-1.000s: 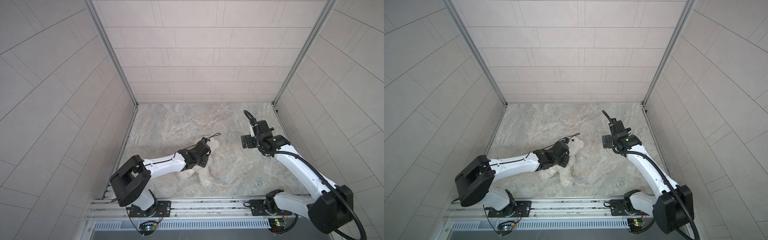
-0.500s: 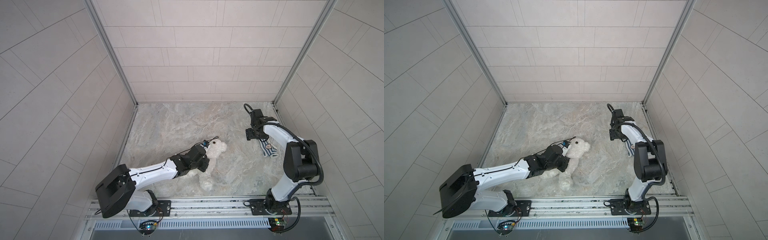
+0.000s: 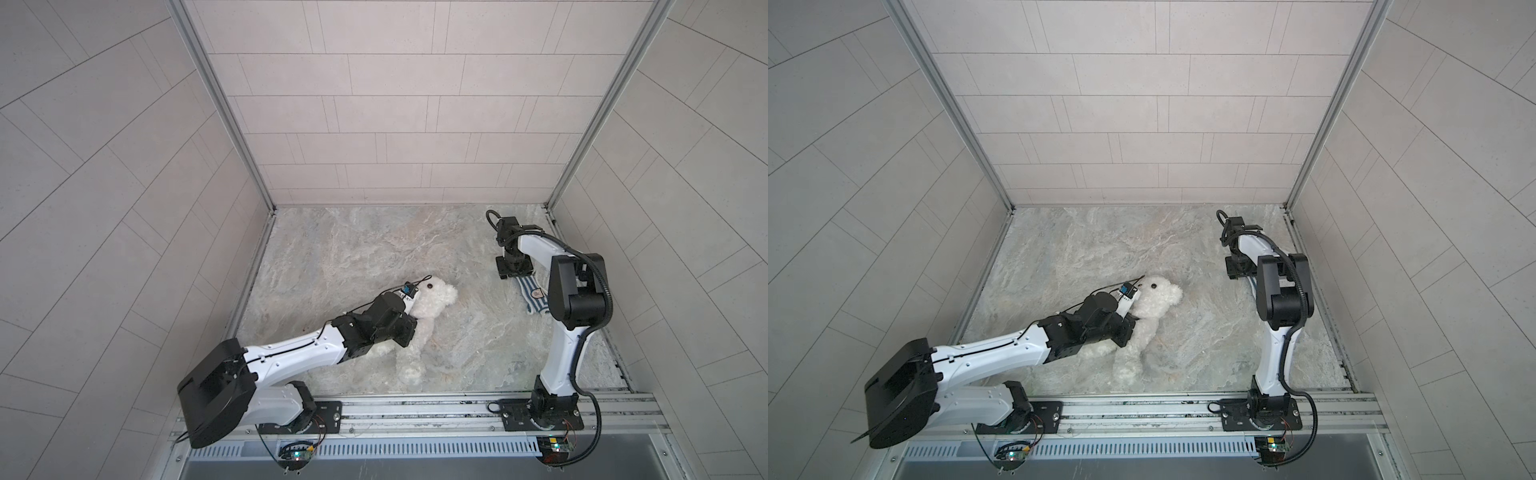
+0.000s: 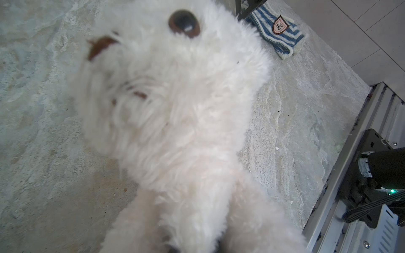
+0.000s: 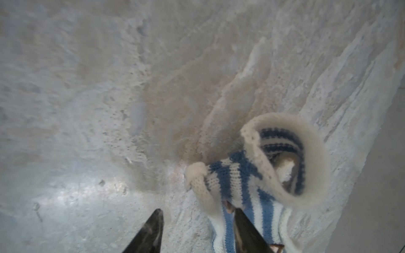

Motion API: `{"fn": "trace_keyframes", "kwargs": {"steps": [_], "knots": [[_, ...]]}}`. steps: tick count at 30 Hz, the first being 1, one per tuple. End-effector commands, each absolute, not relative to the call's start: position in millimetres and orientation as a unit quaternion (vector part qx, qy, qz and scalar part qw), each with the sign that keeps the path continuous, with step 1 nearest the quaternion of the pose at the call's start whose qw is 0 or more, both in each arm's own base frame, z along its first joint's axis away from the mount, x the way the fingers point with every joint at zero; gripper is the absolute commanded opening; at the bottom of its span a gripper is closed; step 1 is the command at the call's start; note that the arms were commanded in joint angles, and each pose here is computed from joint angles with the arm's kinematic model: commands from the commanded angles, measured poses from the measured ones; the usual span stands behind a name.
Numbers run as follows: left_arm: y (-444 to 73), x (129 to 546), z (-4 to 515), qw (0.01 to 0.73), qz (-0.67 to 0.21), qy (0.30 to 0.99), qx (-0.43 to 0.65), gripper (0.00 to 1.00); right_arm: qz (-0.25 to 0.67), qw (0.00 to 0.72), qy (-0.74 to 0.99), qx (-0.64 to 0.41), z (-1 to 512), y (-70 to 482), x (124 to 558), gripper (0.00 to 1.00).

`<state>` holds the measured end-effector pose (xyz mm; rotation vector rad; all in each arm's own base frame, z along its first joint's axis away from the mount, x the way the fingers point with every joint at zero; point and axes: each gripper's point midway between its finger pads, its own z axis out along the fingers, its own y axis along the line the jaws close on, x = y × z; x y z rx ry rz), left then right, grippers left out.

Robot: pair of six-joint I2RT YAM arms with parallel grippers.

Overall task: Dress the teddy bear
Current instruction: 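Pull the bear nearer with the left gripper while the right grasps the striped sweater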

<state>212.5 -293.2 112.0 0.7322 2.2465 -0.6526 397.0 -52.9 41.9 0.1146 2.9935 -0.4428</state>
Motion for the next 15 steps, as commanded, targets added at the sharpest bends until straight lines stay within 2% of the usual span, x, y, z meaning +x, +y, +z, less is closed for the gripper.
{"fn": "trace_keyframes", "kwargs": {"steps": [1, 8, 15], "knots": [[-298.1, 212.7, 126.4, 0.361, -0.268, 0.846, 0.285, 0.00, -0.165, 0.036, 0.985, 0.032, 40.4, -62.8, 391.4, 0.46], [-295.8, 210.4, 129.7, 0.363, -0.277, 0.846, 0.276, 0.00, -0.181, 0.024, 0.983, 0.021, 34.0, -68.6, 394.2, 0.27], [-292.5, 207.8, 132.3, 0.364, -0.279, 0.845, 0.277, 0.00, -0.205, 0.025, 0.978, 0.014, 38.3, -76.8, 393.3, 0.18]]}}
